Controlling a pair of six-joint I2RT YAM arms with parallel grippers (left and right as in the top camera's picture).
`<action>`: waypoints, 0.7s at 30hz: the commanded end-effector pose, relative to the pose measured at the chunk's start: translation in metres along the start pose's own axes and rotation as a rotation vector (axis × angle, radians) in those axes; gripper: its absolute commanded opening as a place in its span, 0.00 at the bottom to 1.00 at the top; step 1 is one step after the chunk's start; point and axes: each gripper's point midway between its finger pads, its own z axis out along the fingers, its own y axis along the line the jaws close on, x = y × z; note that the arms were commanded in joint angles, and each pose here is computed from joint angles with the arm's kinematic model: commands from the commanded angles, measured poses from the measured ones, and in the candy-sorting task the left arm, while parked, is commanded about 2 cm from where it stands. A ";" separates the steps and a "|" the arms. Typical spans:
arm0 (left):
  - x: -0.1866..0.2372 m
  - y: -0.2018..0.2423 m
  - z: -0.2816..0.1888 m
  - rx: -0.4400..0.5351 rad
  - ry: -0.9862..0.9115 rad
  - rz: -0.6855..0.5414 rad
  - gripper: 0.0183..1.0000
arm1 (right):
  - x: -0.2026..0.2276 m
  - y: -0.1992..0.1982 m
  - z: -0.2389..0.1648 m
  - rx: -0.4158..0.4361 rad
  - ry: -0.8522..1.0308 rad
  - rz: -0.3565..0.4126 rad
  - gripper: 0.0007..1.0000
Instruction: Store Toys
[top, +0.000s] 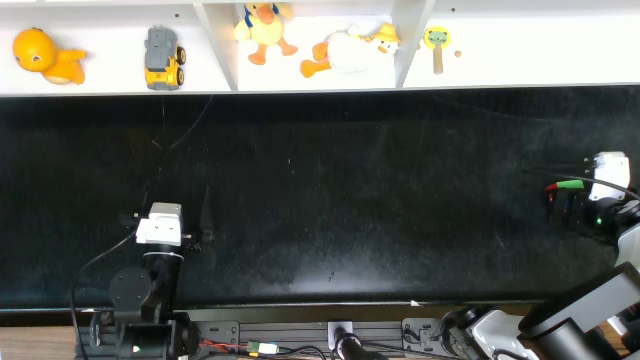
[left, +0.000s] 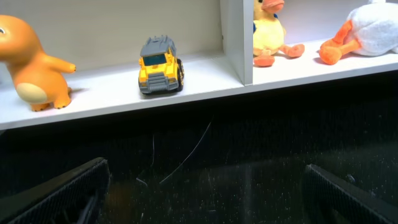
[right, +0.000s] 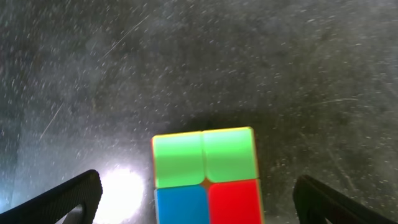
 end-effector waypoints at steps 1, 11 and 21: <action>-0.001 0.000 -0.001 -0.003 -0.005 -0.010 1.00 | -0.004 -0.006 -0.002 0.017 0.015 0.043 1.00; -0.001 0.000 -0.001 -0.003 -0.005 -0.010 1.00 | 0.006 -0.005 0.005 0.002 0.054 0.056 1.00; -0.001 0.000 -0.001 -0.003 -0.005 -0.010 1.00 | 0.003 -0.001 0.009 -0.005 0.053 0.041 0.96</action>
